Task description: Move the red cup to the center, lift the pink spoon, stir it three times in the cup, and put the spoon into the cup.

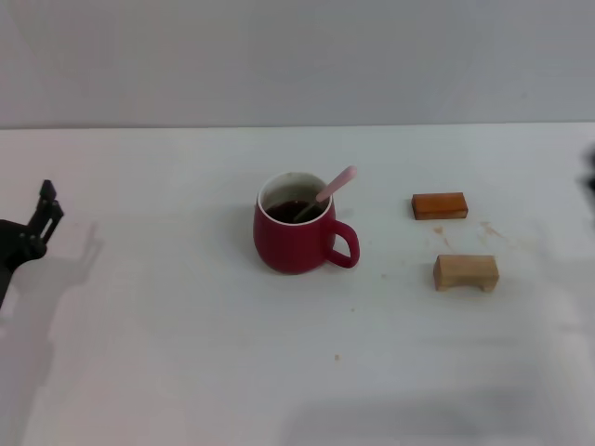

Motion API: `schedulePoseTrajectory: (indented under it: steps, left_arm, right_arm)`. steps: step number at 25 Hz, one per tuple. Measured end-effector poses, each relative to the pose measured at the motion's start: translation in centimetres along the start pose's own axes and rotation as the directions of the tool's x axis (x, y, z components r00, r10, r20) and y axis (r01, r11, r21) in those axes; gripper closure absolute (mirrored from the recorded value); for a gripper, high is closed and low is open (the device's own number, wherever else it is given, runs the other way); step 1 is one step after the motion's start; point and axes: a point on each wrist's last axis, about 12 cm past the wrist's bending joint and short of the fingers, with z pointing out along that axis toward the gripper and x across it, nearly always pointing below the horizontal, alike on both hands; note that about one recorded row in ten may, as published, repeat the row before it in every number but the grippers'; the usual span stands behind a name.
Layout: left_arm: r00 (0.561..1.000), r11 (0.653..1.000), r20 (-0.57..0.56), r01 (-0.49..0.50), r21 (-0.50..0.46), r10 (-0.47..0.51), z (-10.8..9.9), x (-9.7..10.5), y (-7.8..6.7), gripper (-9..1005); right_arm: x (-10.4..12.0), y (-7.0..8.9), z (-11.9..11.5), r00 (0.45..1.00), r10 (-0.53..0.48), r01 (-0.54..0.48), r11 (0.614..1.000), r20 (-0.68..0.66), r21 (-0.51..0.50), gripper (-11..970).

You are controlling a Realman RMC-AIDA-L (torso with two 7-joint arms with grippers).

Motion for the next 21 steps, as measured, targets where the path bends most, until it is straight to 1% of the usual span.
schedulePoseTrajectory:
  steps: [1, 2, 3, 4, 5, 6, 7, 8, 10, 12, 13, 21]
  left_arm:
    - [1.000, 1.000, 0.001, 0.004, -0.013, -0.004, -0.1, 0.0, 0.2, 152]
    - [1.000, 1.000, 0.003, 0.007, -0.020, -0.007, -0.1, 0.0, 0.3, 152]
    - [1.000, 1.000, 0.005, 0.011, -0.029, -0.010, -0.2, 0.0, 0.5, 152]
    - [1.000, 0.999, 0.008, 0.015, -0.039, -0.014, -0.3, 0.0, 0.6, 152]
    - [1.000, 0.998, 0.015, 0.028, -0.052, -0.027, -0.4, -0.1, 0.8, 152]
    - [0.999, 0.997, 0.022, 0.041, -0.060, -0.040, -0.4, -0.2, 1.0, 152]
    - [0.998, 0.997, 0.027, 0.052, -0.065, -0.050, -0.5, -0.2, 1.0, 152]
    - [0.997, 0.995, 0.035, 0.068, -0.073, -0.065, -0.5, -0.3, 1.2, 152]
    - [0.997, 0.995, 0.035, 0.068, -0.073, -0.065, -0.5, -0.3, 1.2, 152]
    - [0.995, 0.991, 0.062, 0.090, -0.096, -0.084, -0.9, -0.5, 1.7, 152]
    - [0.995, 0.991, 0.062, 0.090, -0.096, -0.084, -0.9, -0.5, 1.7, 152]
    - [0.995, 0.991, 0.062, 0.083, -0.107, -0.077, -1.1, -0.4, 1.9, 152]
  right_arm:
    - [0.0, 0.0, 0.0, 1.000, 0.000, 0.000, 1.000, 0.000, 0.000, 271]
    - [-0.4, -2.4, -2.0, 1.000, -0.013, 0.010, 0.994, 0.021, 0.110, 259]
    - [-0.4, -2.4, -2.0, 1.000, -0.013, 0.010, 0.994, 0.021, 0.110, 246]
    - [-0.5, -3.4, -3.1, 0.999, -0.021, 0.016, 0.987, 0.031, 0.157, 234]
    - [-0.9, -4.9, -4.9, 0.998, -0.036, 0.023, 0.976, 0.055, 0.217, 222]
    - [-0.9, -4.9, -4.9, 0.998, -0.036, 0.023, 0.976, 0.055, 0.217, 210]
    - [-1.1, -5.8, -6.3, 0.997, -0.041, 0.022, 0.969, 0.068, 0.247, 198]
    - [-1.1, -5.8, -6.3, 0.997, -0.041, 0.022, 0.969, 0.068, 0.247, 198]
    - [-1.4, -6.7, -7.7, 0.995, -0.051, 0.027, 0.961, 0.082, 0.277, 199]
    - [-1.4, -6.9, -8.0, 0.995, -0.057, 0.032, 0.958, 0.083, 0.284, 199]
    - [-1.5, -7.0, -8.2, 0.994, -0.062, 0.035, 0.957, 0.085, 0.286, 199]
    - [-1.5, -7.0, -8.1, 0.994, -0.066, 0.039, 0.959, 0.086, 0.282, 199]
